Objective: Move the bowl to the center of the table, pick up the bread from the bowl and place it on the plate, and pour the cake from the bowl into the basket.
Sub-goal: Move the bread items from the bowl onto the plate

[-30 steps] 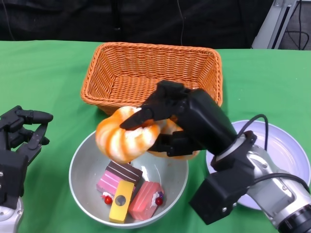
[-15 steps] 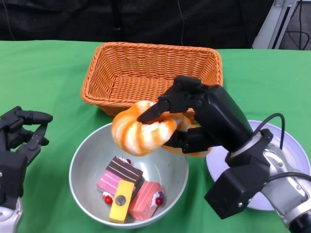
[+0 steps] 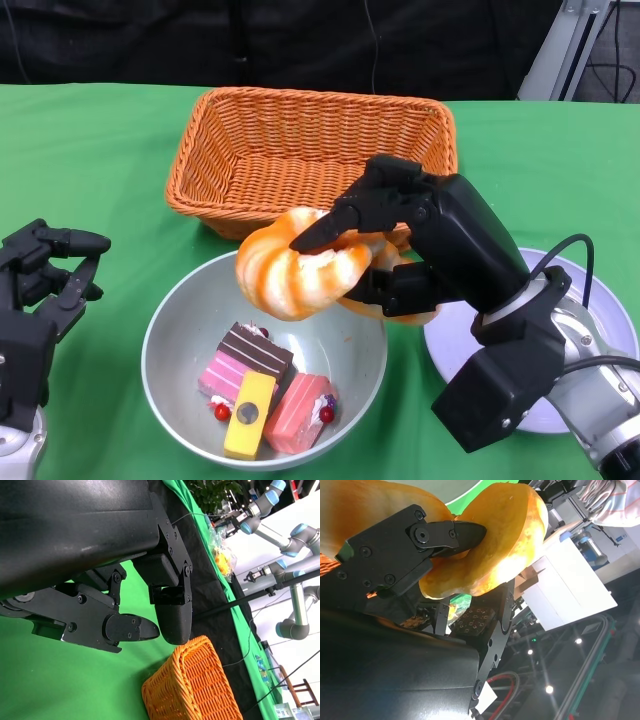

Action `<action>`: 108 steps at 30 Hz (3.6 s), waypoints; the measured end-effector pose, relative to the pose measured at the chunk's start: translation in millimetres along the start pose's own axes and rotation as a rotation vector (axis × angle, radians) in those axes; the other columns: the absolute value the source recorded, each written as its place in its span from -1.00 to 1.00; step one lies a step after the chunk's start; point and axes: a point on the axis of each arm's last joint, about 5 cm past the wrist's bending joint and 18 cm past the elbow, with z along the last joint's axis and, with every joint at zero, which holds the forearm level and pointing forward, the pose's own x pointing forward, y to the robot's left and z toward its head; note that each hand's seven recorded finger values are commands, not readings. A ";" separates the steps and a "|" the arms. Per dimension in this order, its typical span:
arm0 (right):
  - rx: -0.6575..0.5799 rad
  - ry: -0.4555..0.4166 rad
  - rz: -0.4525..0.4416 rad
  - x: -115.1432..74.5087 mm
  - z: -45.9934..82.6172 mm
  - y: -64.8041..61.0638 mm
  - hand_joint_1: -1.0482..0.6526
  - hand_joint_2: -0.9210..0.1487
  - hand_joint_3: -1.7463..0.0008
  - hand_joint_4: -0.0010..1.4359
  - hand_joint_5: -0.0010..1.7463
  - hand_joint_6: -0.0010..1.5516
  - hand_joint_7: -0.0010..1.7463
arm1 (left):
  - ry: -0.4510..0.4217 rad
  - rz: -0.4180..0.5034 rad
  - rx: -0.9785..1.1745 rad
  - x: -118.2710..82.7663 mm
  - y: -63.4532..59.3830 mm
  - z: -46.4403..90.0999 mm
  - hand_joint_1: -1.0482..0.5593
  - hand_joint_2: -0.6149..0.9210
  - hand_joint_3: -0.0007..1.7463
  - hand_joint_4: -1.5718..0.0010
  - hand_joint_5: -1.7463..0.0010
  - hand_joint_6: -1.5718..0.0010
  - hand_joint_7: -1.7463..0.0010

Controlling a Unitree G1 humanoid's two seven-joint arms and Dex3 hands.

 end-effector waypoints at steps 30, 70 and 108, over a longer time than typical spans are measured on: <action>-0.126 0.123 -0.036 -43.5 -15.8 -42.8 0.14 -0.32 0.01 0.09 0.78 0.22 -0.05 | 0.004 0.008 -0.006 2.3 1.1 0.4 0.18 1.00 -0.64 -0.09 -0.47 -0.13 -0.04; -0.235 0.477 -0.125 -115.0 -60.5 -45.6 0.25 -0.39 0.15 0.13 0.67 0.22 -0.10 | 0.001 0.018 0.006 3.3 10.1 -0.6 0.18 1.00 -0.66 -0.11 -0.42 -0.16 0.00; -0.271 0.579 0.001 -113.6 -68.6 -17.5 0.21 -0.99 0.93 0.23 0.27 0.52 -0.76 | -0.030 -0.002 0.006 3.9 10.2 1.9 0.18 1.00 -0.64 -0.10 -0.44 -0.14 0.00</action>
